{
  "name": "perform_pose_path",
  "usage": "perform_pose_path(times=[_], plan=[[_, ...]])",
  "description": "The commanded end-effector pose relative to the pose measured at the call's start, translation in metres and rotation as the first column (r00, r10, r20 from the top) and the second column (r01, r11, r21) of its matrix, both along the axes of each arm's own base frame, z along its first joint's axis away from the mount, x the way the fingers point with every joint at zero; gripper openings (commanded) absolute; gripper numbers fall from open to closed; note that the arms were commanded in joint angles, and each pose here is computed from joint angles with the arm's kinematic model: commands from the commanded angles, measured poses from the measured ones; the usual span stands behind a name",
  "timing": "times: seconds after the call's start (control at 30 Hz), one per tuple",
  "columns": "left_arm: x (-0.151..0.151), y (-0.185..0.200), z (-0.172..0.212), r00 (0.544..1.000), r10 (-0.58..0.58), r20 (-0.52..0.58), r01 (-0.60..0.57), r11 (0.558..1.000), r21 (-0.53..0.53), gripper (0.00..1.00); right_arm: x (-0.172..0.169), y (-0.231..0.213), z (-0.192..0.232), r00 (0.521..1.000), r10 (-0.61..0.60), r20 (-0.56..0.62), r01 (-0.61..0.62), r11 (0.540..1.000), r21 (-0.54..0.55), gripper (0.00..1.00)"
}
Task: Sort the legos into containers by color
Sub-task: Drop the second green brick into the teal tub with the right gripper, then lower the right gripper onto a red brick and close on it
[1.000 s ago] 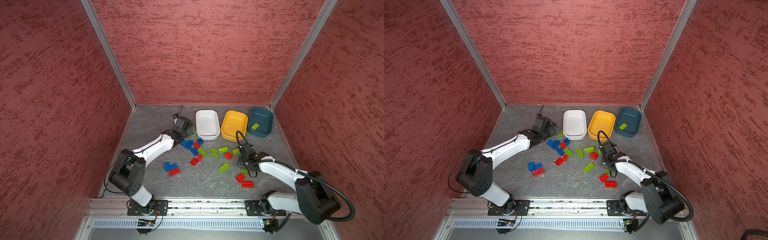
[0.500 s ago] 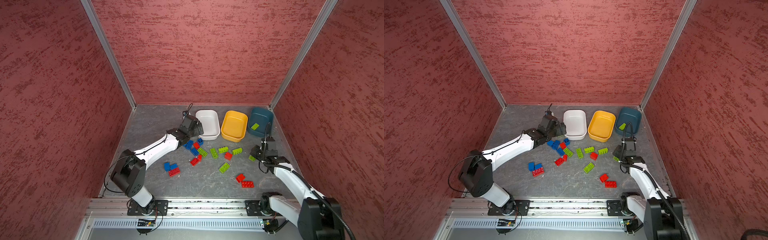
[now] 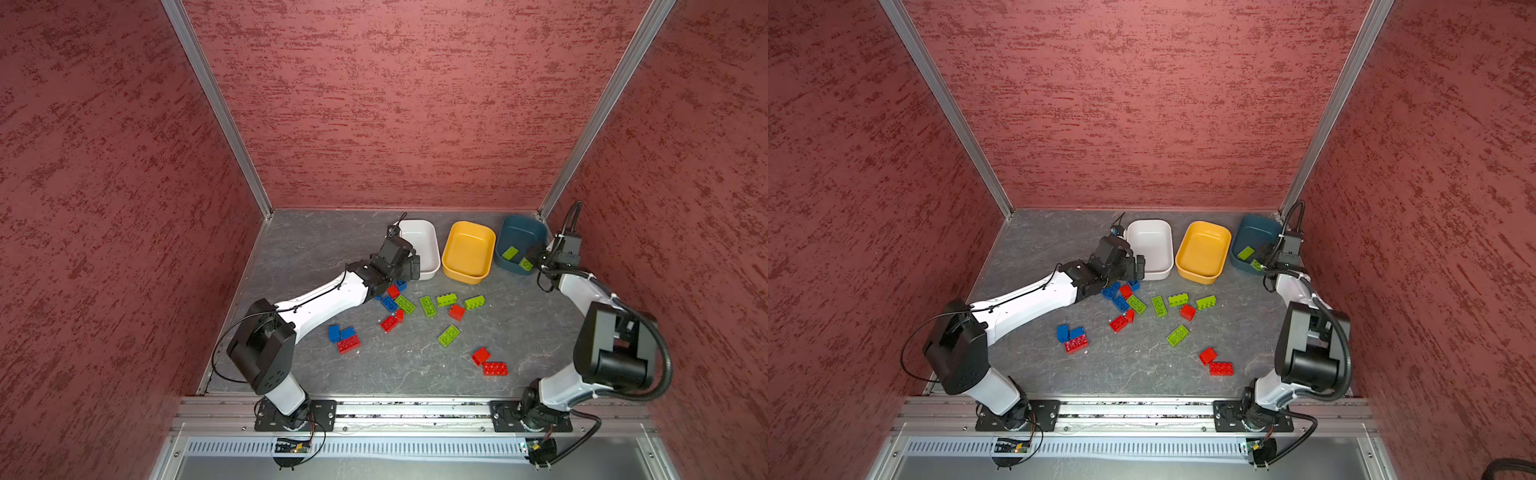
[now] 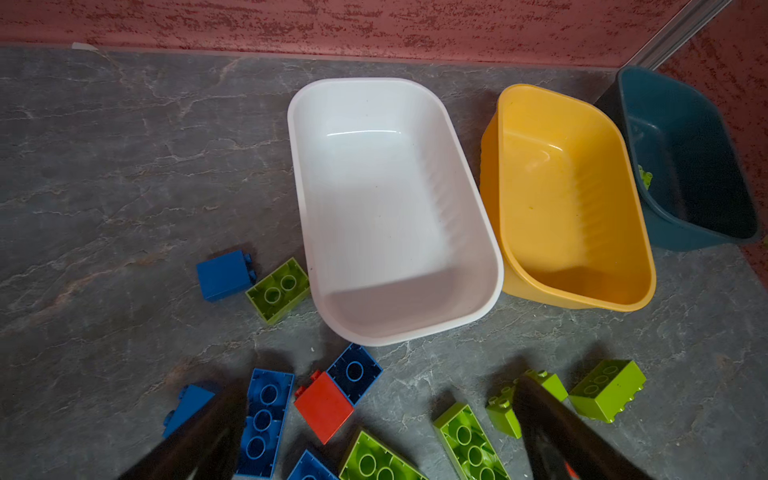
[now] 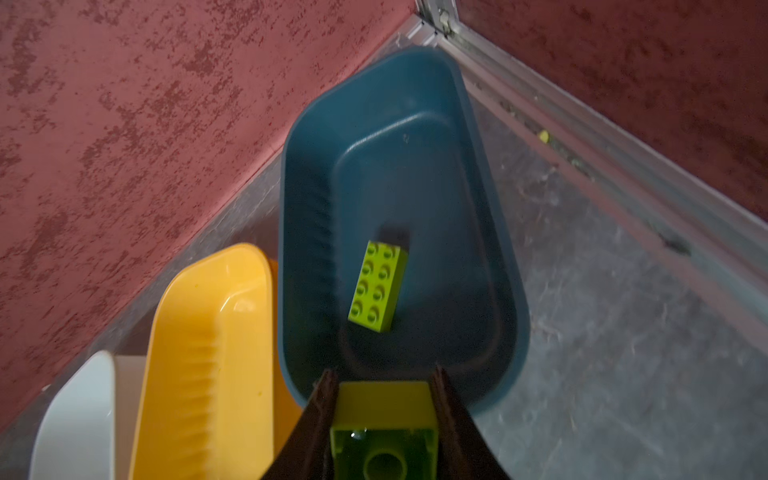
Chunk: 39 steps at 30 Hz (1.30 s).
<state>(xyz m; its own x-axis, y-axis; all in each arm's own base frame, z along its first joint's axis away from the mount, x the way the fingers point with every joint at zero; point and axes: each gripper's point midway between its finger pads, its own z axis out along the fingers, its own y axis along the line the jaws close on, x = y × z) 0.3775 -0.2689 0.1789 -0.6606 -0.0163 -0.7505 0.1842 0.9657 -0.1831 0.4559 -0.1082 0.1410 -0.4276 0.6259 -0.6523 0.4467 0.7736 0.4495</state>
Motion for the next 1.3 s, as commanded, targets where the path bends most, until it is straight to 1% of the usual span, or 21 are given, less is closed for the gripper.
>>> perform_pose_path(times=[0.0,0.07,0.1,0.17,0.23,0.3,0.33,0.4,0.47,0.53,0.67,0.77,0.93,1.03,1.1,1.2,1.27], plan=[[-0.005,0.012,-0.003,1.0,0.021,-0.007,-0.021,0.999,0.028,0.99,0.026,-0.019,-0.008,0.999,-0.001,-0.047,-0.002,0.997,-0.08,0.2],[-0.005,0.013,-0.004,1.0,0.027,-0.011,-0.026,0.999,0.021,0.99,0.043,-0.02,-0.017,0.997,0.021,-0.073,-0.026,0.997,-0.068,0.21],[-0.006,0.013,-0.004,1.0,0.025,-0.014,-0.025,0.999,0.021,0.99,0.051,-0.018,-0.023,0.996,0.042,-0.083,-0.045,0.998,-0.044,0.22],[-0.005,0.014,-0.006,0.999,0.029,-0.021,-0.028,0.999,0.029,0.99,0.067,-0.012,-0.024,0.993,0.087,-0.074,-0.088,0.996,-0.005,0.23],[-0.005,0.016,-0.007,0.999,0.039,-0.03,-0.038,0.999,0.032,1.0,0.076,-0.013,-0.022,0.994,0.085,-0.069,-0.086,0.996,0.0,0.25],[-0.004,0.018,-0.01,0.998,0.053,-0.042,-0.052,0.998,0.031,0.99,0.079,-0.018,-0.02,0.995,0.064,-0.077,-0.065,0.998,-0.013,0.29],[-0.004,0.019,-0.011,0.997,0.058,-0.049,-0.057,0.998,0.026,0.99,0.079,-0.019,-0.017,0.995,0.055,-0.077,-0.057,0.998,-0.019,0.32],[-0.005,0.02,-0.015,0.996,0.065,-0.067,-0.064,0.998,0.021,1.0,0.077,-0.019,-0.011,0.996,0.052,-0.073,-0.053,0.998,-0.021,0.43],[-0.005,0.023,-0.019,0.992,0.09,-0.089,-0.089,0.996,0.011,0.99,0.073,-0.011,-0.003,0.995,0.084,-0.06,-0.084,0.996,-0.001,0.56],[-0.004,0.028,-0.024,0.985,0.123,-0.12,-0.125,0.992,-0.012,1.0,0.068,-0.003,0.007,0.993,0.11,-0.047,-0.109,0.994,0.019,0.65],[-0.001,0.034,-0.031,0.971,0.164,-0.175,-0.177,0.982,-0.064,1.0,0.048,0.006,0.026,0.994,0.11,-0.026,-0.11,0.994,-0.005,0.81],[0.002,0.037,-0.035,0.962,0.194,-0.191,-0.21,0.975,-0.067,0.99,0.029,0.017,0.04,0.992,0.128,-0.001,-0.128,0.992,-0.005,0.88],[0.004,0.036,-0.038,0.958,0.2,-0.207,-0.217,0.974,-0.061,0.99,-0.007,0.047,0.05,0.983,0.186,0.007,-0.186,0.983,0.002,0.98],[0.006,0.033,-0.037,0.958,0.194,-0.211,-0.211,0.975,-0.063,0.99,-0.033,0.066,0.061,0.977,0.211,0.029,-0.212,0.977,0.014,0.99],[0.008,0.035,-0.037,0.957,0.204,-0.208,-0.219,0.974,-0.053,0.99,-0.053,0.08,0.061,0.974,0.224,0.033,-0.225,0.973,0.049,0.99],[0.01,0.034,-0.034,0.959,0.202,-0.199,-0.218,0.974,-0.062,0.99,-0.083,0.099,0.051,0.972,0.236,0.0,-0.235,0.968,0.085,0.99],[0.012,0.031,-0.033,0.963,0.185,-0.199,-0.203,0.976,-0.075,0.99,-0.103,0.113,0.037,0.969,0.241,-0.046,-0.235,0.965,0.113,0.99]])
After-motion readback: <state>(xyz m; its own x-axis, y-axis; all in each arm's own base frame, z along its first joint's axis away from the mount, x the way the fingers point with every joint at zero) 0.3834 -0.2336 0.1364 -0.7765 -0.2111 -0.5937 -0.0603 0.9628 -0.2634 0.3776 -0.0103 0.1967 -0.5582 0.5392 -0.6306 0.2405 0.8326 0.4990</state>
